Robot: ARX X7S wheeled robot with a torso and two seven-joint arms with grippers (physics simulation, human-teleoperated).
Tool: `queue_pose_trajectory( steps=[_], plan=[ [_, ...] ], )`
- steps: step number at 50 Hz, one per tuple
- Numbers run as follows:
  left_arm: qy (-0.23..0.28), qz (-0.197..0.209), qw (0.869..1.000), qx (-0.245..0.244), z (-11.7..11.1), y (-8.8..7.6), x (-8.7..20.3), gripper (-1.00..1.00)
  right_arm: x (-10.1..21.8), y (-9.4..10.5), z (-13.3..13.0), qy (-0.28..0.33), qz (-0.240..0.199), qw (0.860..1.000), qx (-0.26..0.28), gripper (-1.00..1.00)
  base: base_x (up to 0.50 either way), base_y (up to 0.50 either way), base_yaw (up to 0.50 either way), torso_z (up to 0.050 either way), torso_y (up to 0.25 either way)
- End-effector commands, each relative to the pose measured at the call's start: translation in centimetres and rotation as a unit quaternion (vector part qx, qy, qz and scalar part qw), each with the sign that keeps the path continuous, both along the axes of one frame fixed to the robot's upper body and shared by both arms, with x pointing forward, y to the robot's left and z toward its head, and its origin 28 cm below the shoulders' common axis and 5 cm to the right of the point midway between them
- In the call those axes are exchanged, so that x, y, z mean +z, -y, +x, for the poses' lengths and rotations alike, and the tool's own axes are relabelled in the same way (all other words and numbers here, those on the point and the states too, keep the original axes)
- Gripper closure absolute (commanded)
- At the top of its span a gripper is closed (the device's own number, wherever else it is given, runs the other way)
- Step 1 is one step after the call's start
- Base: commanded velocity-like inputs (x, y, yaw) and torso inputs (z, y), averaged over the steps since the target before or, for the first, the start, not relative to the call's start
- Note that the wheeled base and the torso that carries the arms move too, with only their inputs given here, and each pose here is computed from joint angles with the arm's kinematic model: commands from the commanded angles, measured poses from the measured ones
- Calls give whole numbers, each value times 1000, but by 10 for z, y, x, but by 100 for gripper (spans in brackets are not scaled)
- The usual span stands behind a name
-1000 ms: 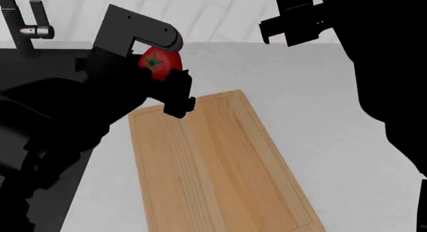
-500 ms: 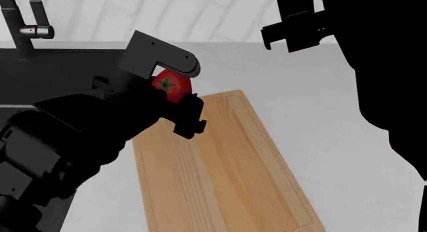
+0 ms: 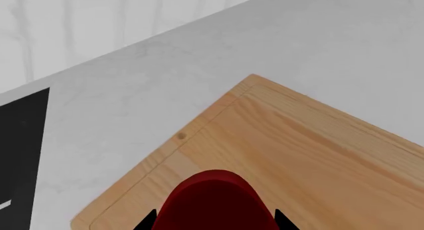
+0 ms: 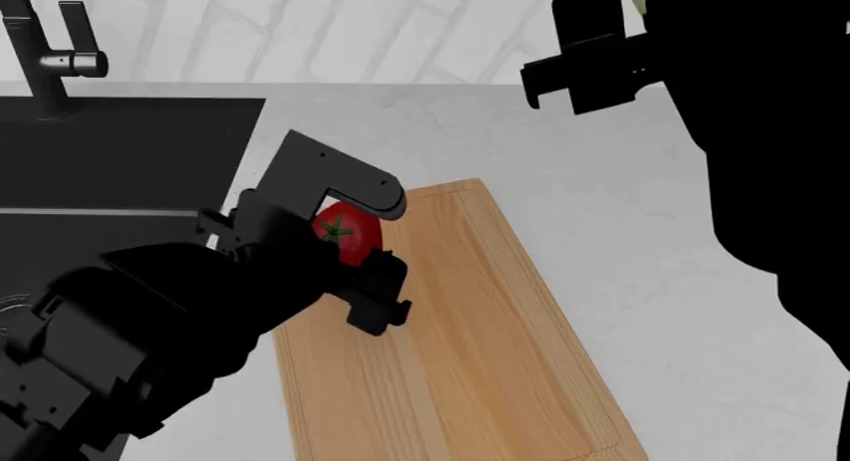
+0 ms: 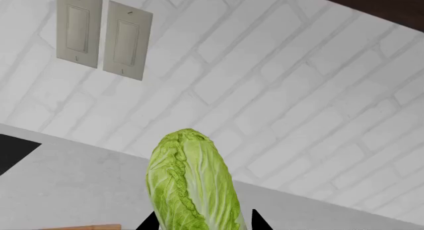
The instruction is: Pick the vegetables from the sink and place them on the cutting board.
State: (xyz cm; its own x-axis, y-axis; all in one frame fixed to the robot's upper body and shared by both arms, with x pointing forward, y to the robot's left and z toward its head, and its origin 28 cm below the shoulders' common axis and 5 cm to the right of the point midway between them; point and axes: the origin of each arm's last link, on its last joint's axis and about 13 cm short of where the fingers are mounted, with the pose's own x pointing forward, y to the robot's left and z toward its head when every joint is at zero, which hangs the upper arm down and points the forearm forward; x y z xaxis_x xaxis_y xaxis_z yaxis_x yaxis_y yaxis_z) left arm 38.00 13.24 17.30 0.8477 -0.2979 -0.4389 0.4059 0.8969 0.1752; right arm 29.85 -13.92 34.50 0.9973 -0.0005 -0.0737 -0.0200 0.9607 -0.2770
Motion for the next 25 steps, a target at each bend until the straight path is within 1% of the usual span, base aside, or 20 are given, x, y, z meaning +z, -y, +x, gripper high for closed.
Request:
queue_pose_trajectory(
  steps=[1,25],
  plan=[
    [-12,-6,1000,-8,-4,7,-6,100,0,0,0,11,9,1000,-3,100,0,0,0,0,0],
    [-27,14,1000,-8,-7,7,-19,100,0,0,-1,10,11,1000,-3,100,0,0,0,0,0]
  ],
)
